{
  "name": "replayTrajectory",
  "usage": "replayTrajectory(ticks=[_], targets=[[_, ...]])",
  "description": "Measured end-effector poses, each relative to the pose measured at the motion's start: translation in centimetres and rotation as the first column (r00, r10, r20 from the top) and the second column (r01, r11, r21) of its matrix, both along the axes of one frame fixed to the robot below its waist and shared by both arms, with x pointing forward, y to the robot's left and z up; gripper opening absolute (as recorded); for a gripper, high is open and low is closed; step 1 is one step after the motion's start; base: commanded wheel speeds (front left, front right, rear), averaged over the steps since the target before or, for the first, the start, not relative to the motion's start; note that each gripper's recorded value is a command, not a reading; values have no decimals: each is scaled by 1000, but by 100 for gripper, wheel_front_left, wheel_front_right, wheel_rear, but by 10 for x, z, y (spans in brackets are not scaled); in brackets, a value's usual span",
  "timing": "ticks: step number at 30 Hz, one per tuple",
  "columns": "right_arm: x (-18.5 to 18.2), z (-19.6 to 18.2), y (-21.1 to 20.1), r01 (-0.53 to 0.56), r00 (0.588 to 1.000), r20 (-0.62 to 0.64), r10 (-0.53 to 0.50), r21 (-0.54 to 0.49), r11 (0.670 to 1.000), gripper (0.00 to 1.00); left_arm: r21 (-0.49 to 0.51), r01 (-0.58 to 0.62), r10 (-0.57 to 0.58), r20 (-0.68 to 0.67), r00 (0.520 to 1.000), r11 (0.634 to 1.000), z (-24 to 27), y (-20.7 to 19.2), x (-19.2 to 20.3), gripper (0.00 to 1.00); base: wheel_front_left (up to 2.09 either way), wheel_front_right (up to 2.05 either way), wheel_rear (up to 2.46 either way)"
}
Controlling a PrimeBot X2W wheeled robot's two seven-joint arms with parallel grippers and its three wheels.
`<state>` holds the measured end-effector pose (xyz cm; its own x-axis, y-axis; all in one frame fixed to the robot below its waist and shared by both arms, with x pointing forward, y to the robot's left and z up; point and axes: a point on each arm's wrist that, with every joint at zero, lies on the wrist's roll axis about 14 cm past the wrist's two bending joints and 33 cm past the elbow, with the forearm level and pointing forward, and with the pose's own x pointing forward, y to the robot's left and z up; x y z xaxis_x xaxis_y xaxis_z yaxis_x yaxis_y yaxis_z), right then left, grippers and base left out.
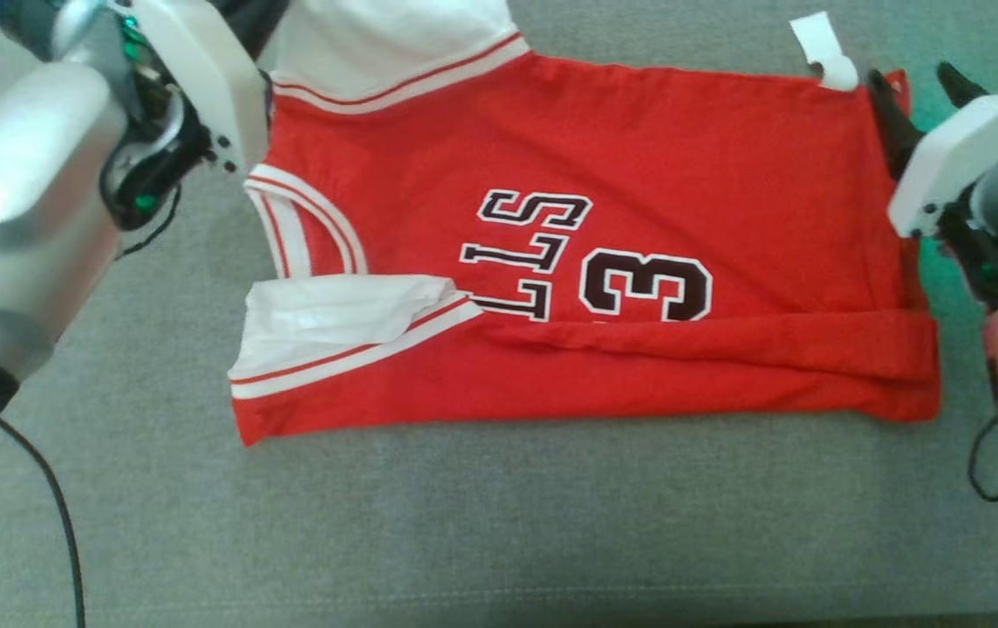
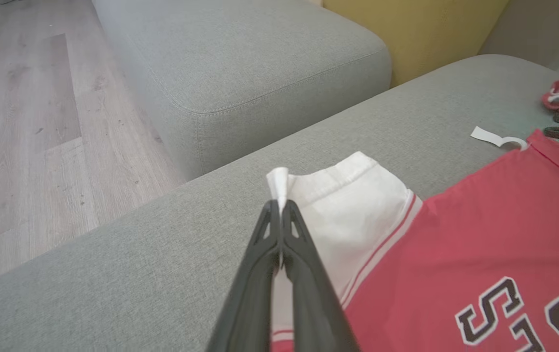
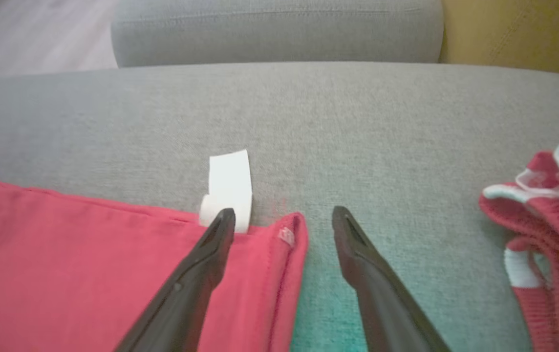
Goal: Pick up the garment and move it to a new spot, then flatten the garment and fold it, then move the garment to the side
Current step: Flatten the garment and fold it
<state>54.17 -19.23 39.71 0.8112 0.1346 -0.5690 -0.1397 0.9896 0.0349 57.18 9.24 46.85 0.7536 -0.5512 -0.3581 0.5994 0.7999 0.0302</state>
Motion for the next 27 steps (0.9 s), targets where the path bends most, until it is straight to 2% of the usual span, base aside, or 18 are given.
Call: replayTrajectory(ticks=[4, 12, 13, 14, 15, 21, 27], targets=[[0, -13, -8, -4, 998, -68, 2, -40, 999, 100, -5, 16, -16, 8, 1000, 1000, 4, 0, -7, 0, 0, 0, 0], [1, -30, -6, -28, 987, -157, 21, -44, 999, 100, -13, 30, -30, -21, 999, 999, -6, -3, -12, 0, 0, 0, 0], [2, -30, -6, -31, 986, -164, 23, -46, 998, 98, -14, 27, -28, -23, 999, 1000, -7, -2, -12, 0, 0, 0, 0], [2, -30, -5, -35, 986, -167, 27, -47, 998, 45, -11, 25, -25, -24, 999, 1000, -8, -1, -12, 0, 0, 0, 0], [2, -30, -6, -34, 985, -169, 26, -44, 998, 0, -6, 22, -22, -25, 999, 1000, -8, 0, -11, 0, 0, 0, 0], [4, -24, -6, -46, 990, -137, 39, -51, 998, 0, -6, -17, 17, -9, 1000, 1000, -7, 12, -6, 0, 0, 0, 0], [31, 5, -1, -51, 999, 0, 51, -34, 998, 0, -11, -82, 82, 54, 995, 997, 2, 32, 11, 0, 0, 0, 0]])
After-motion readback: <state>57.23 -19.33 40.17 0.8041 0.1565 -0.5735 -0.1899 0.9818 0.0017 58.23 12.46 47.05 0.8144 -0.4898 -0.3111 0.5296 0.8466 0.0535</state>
